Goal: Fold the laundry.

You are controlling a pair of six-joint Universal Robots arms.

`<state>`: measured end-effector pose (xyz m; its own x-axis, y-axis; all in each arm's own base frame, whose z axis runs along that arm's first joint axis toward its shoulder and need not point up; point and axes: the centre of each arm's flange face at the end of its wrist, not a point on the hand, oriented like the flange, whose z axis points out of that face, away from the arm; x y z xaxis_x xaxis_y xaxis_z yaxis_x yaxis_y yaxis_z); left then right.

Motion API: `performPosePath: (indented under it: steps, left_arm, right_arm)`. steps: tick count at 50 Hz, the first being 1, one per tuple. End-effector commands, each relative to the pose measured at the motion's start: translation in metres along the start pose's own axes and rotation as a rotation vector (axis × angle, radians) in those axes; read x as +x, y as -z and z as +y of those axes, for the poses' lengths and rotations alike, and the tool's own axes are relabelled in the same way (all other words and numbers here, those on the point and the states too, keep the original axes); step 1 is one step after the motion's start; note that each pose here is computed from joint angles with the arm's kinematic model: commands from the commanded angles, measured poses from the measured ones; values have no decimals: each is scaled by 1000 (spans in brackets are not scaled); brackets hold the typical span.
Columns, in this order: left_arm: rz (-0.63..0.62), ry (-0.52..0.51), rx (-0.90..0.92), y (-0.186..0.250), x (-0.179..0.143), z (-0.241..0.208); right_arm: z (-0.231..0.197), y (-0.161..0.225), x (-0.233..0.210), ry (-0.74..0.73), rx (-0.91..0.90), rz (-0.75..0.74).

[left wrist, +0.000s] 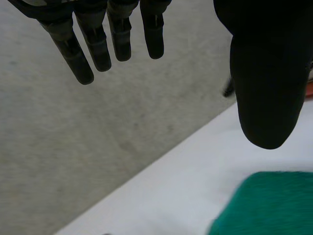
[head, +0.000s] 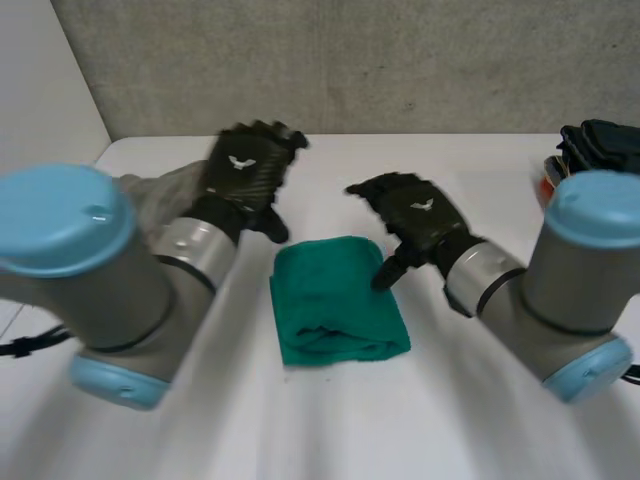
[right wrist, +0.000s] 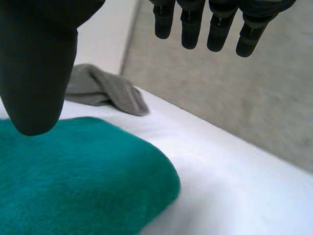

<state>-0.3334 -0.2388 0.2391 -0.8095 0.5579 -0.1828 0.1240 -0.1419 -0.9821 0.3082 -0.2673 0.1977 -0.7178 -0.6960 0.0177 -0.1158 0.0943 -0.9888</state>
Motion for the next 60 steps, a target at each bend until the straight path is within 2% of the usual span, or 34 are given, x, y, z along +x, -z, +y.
performPosePath:
  steps: [1, 9, 15, 20, 23, 26, 32, 36, 37, 40, 44, 50, 60]
  left_arm:
    - [29, -15, -195, -8, 43, 47]
    - [-58, -83, -455, 2, 40, 101]
    - [-64, -90, -488, 6, 35, 105]
    - [-61, -116, -469, 5, 32, 96]
    - [-47, -156, -412, 2, 29, 74]
    - [5, -172, -317, -4, 27, 46]
    - [141, -142, -150, -10, 19, -3]
    - [297, -112, -51, -10, 26, -29]
    - [369, -96, -34, -8, 31, -34]
    - [486, -46, -38, -4, 36, -41]
    - [521, -22, -37, -5, 32, -45]
    - [526, -21, -47, -6, 34, -40]
    - [534, -13, -66, -5, 36, -34]
  right_arm:
    - [14, -8, 8, -60, -198, 20]
    - [44, -30, 10, -10, -310, -18]
    - [62, -33, 12, 17, -366, -22]
    - [47, -28, 14, 167, -339, 13]
    - [30, -23, 17, 231, -299, 60]
    - [14, -12, 10, 286, -235, 90]
    - [20, 19, -44, 407, -113, 1]
    - [44, 38, -66, 426, -126, -68]
    - [48, 40, -69, 428, -130, -74]
    - [65, 44, -77, 422, -151, -94]
    - [87, 32, -81, 428, -122, -91]
    - [90, 16, -79, 445, -30, -61]
    - [104, -5, -75, 451, -19, -47]
